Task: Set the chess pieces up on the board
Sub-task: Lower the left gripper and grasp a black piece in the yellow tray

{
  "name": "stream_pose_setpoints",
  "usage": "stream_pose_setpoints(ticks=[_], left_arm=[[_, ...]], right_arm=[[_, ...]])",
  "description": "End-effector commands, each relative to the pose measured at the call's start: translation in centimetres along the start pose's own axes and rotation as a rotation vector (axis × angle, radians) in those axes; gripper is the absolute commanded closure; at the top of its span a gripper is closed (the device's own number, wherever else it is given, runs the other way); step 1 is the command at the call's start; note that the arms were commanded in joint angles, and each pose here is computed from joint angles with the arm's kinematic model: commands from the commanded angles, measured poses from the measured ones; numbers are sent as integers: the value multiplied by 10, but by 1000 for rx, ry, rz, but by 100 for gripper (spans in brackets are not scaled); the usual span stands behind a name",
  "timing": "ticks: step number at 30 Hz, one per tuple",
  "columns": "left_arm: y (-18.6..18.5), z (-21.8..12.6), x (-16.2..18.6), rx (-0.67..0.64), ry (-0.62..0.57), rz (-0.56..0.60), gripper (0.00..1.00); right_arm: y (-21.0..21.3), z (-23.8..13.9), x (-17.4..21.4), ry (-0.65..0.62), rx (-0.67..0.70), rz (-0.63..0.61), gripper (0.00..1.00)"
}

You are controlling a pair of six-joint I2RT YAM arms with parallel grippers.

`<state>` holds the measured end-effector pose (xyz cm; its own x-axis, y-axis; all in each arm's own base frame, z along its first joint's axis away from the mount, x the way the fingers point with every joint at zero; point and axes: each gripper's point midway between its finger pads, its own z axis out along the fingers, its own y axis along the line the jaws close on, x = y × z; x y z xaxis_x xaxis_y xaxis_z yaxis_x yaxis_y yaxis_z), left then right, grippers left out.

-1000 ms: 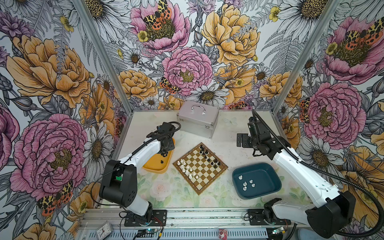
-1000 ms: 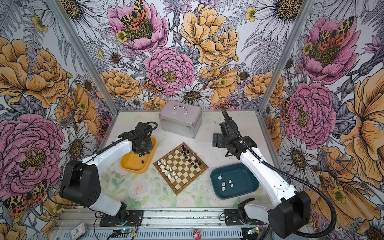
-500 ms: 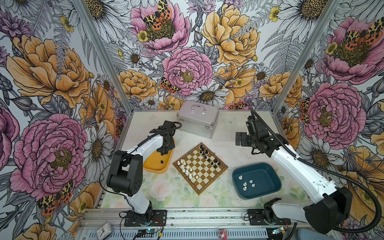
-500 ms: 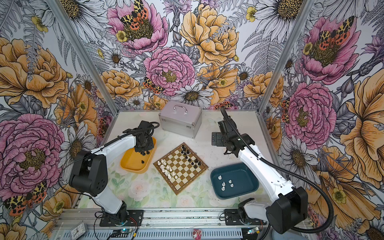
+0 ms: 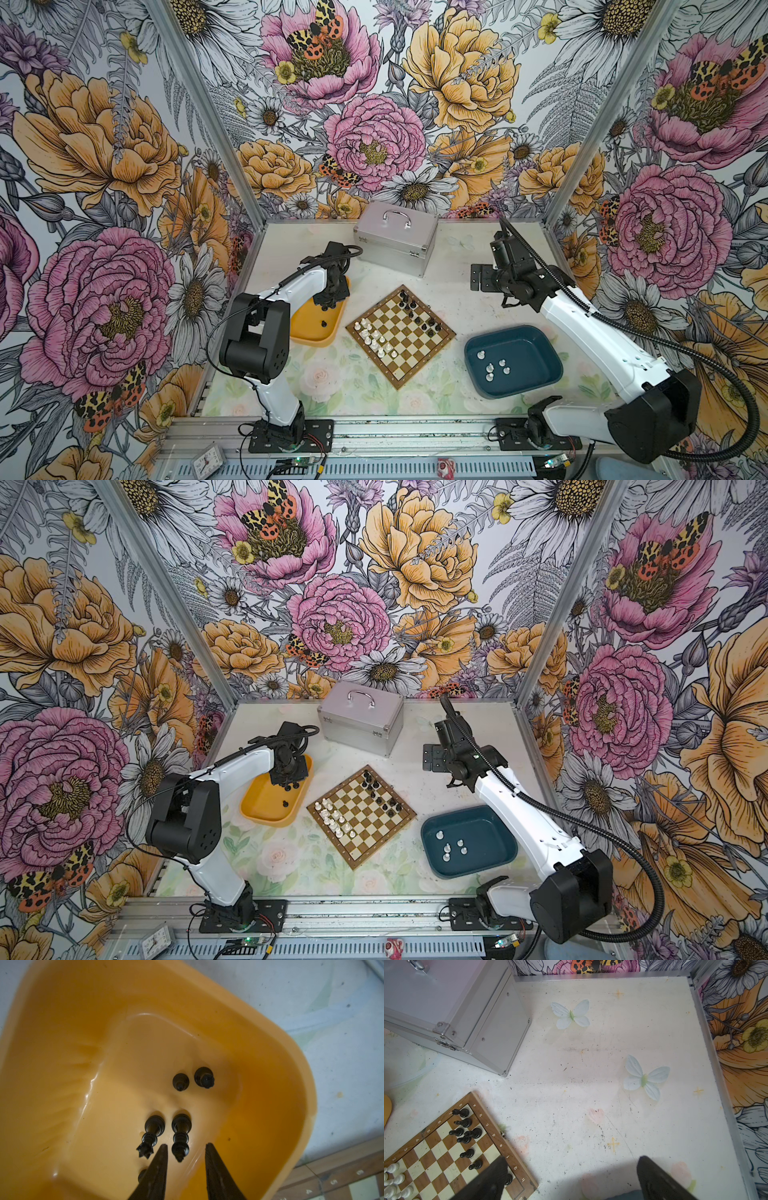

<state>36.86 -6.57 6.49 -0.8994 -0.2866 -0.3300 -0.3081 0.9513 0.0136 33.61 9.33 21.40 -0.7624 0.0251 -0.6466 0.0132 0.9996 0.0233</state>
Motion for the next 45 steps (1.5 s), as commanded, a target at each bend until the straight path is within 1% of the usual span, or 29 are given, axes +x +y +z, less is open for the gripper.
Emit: stream_pose_setpoints(ticks=[1,10,24,30,45], left_arm=[[-6,-1,-7,23,-2,8,68],[-8,3,-11,18,1,10,71],[-7,8,-7,18,21,2,76],[-7,7,-6,20,22,3,77],[-4,0,-4,19,20,2,84]], right_arm=[[0,-3,-8,-22,13,6,0],[-1,-5,-9,-25,20,3,0],[-6,-6,-9,-24,49,-21,0],[-8,-6,-8,-24,54,-25,0],[-12,-10,-6,-26,69,-30,1]])
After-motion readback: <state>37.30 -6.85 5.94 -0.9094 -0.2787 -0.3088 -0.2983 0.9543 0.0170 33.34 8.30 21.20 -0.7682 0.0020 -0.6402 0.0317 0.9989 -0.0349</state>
